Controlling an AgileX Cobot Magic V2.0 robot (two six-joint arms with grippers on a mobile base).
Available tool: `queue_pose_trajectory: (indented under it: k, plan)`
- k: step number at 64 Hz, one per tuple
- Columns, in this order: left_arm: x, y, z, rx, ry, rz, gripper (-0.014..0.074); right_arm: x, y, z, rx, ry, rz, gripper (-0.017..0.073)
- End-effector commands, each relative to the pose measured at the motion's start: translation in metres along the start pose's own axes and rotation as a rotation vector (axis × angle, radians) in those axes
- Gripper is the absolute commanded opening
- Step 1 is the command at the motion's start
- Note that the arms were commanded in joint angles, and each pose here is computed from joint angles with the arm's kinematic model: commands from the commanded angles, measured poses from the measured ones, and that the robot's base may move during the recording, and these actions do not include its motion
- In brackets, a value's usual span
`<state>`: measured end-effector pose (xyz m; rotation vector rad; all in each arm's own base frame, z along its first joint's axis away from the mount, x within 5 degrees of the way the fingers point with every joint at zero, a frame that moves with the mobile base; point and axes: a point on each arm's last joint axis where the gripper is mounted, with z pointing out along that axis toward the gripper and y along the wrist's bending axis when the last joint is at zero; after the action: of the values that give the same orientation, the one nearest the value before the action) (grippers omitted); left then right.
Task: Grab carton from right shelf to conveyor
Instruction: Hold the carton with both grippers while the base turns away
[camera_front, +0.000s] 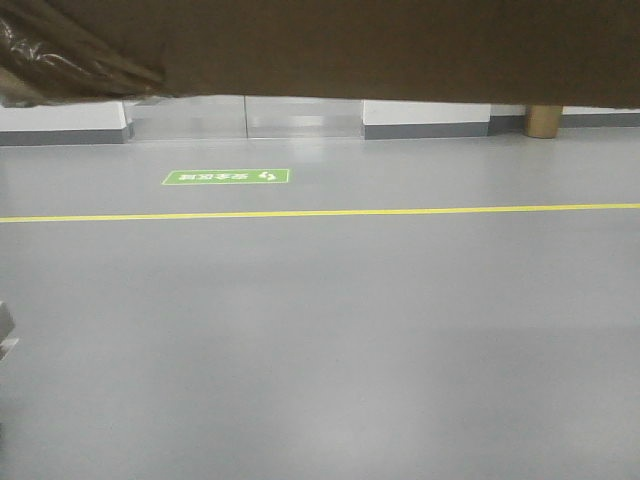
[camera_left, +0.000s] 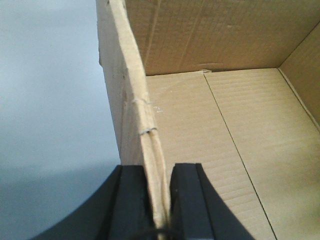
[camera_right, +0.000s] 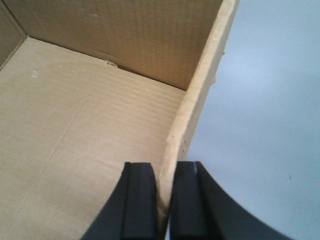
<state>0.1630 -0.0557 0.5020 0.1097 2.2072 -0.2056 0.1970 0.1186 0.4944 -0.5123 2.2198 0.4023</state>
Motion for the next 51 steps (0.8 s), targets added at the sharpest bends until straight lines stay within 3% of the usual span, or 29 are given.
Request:
queue_pose_trajectory:
  k: [1, 51]
  plan:
    - [-0.004, 0.000, -0.008, 0.014, -0.058, 0.012, -0.0016, -0.001, -0.001, -0.004, 0.011, -0.030, -0.029, -0.0062]
    - [-0.004, 0.001, -0.008, 0.001, -0.061, 0.016, -0.0016, -0.028, 0.000, 0.010, -0.002, -0.267, -0.029, -0.0062]
